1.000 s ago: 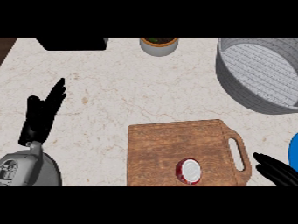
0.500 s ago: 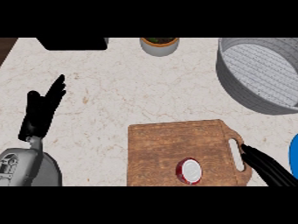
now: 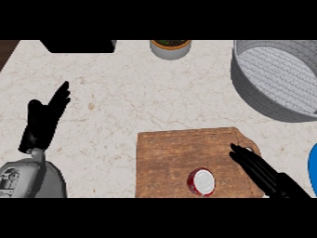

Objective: Pick the can from the cutting board and place it in the basket

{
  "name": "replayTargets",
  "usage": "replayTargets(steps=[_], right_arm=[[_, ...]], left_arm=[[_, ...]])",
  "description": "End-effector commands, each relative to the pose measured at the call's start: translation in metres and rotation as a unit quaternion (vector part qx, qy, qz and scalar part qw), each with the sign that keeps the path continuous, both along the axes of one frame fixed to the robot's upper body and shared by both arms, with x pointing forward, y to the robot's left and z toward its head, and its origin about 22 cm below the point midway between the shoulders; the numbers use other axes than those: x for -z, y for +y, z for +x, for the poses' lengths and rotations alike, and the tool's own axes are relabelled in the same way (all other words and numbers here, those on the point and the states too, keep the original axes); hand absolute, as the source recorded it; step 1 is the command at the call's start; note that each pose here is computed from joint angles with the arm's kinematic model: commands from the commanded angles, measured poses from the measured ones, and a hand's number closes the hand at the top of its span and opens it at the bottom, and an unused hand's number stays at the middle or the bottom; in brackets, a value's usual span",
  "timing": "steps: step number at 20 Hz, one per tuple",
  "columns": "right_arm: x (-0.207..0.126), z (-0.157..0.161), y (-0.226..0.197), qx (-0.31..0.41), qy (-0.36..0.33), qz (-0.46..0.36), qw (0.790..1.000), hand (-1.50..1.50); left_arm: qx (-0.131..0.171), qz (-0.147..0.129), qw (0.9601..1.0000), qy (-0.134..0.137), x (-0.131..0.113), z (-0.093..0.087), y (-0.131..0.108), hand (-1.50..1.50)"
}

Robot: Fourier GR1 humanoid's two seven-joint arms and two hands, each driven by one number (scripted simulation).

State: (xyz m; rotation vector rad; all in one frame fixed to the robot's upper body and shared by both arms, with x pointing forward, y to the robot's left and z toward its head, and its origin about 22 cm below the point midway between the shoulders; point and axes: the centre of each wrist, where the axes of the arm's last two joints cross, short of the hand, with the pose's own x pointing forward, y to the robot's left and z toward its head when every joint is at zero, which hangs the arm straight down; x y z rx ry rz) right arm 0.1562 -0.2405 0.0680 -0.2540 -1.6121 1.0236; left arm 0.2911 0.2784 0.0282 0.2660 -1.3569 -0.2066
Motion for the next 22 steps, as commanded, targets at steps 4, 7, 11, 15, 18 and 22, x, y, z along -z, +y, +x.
replayTargets(steps=[4, 7, 11, 15, 18, 22], right_arm=[[0.014, 0.010, 0.028, 0.001, -0.011, -0.001, 1.000, -1.50], [0.045, 0.015, 0.038, -0.005, -0.003, 0.002, 1.000, -1.50], [0.035, 0.020, 0.044, -0.007, 0.002, -0.001, 1.000, -1.50], [0.048, 0.031, 0.064, -0.003, -0.008, 0.002, 1.000, -1.50], [0.047, 0.034, 0.038, -0.007, 0.009, -0.006, 1.000, -1.50], [0.034, 0.038, 0.058, 0.004, 0.026, -0.006, 1.000, -1.50]], left_arm=[[-0.004, 0.009, 1.0000, -0.002, 0.004, -0.003, -0.002, 0.00], [-0.006, 0.004, 1.0000, -0.004, 0.014, 0.006, 0.007, 0.00], [-0.002, 0.000, 1.0000, 0.004, 0.009, -0.003, 0.007, 0.00], [0.001, 0.006, 1.0000, 0.000, 0.008, 0.006, 0.001, 0.00], [-0.004, 0.005, 1.0000, -0.005, -0.001, 0.001, 0.001, 0.00], [0.000, 0.006, 1.0000, -0.002, 0.009, -0.002, 0.000, 0.00]])
